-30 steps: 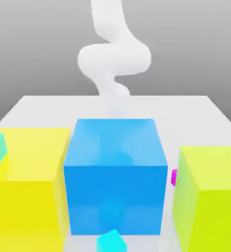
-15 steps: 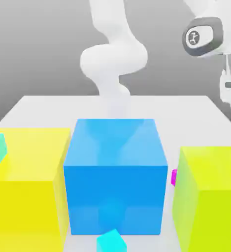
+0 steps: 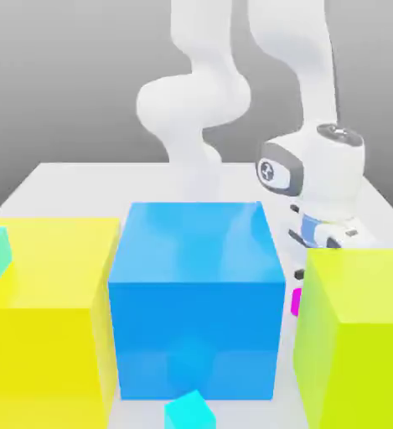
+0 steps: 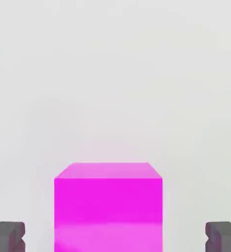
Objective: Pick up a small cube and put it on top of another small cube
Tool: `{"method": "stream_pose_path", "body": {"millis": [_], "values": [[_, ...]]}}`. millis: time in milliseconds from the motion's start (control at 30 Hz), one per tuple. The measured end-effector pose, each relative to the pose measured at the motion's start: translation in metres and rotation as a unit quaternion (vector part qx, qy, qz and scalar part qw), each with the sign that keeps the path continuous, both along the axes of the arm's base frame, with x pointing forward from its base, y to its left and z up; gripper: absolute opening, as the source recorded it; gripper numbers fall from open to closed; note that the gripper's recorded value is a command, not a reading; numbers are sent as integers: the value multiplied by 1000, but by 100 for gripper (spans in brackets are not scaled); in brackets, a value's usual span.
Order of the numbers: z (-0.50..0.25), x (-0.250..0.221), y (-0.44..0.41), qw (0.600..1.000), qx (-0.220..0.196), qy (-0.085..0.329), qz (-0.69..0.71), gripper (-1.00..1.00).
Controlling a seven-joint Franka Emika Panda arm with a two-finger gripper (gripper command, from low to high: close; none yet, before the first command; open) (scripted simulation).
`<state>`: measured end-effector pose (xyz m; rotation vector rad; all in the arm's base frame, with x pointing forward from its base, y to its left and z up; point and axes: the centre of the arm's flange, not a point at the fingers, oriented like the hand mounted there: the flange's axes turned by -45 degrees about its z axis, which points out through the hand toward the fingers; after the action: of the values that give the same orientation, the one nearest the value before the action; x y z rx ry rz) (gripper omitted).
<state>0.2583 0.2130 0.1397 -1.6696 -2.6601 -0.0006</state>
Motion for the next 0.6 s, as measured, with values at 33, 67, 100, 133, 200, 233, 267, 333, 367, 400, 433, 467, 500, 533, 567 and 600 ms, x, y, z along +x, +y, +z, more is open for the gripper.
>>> {"method": "stream_pose_path", "body": {"millis": [33,67,100,133,200,233,267,333,367,400,433,467,500,533,567,600], "values": [[-7,-1,0,1000,0,0,0,-100],[-7,-1,0,1000,0,0,0,-100],[-7,-1,0,1000,0,0,0,-100],[-7,-1,0,1000,-1,0,0,-100],[-7,-1,-1,1000,-1,1,0,-100],[-10,-1,-1,1000,-1,1,0,-100],[-8,-1,-1,1000,-1,1,0,-100],[4,0,0,1000,-1,0,0,-100],[12,0,0,1000,-1,0,0,-100],[20,1,0,1000,-1,0,0,-100],[28,1,0,1000,-1,0,0,-100],[35,0,0,1000,-1,0,1,-100],[43,0,0,1000,-1,0,0,-100],[51,0,-1,1000,-1,0,-1,-100],[53,2,-3,1000,-9,5,-4,-100],[50,-8,5,999,-25,15,13,-100]]}}
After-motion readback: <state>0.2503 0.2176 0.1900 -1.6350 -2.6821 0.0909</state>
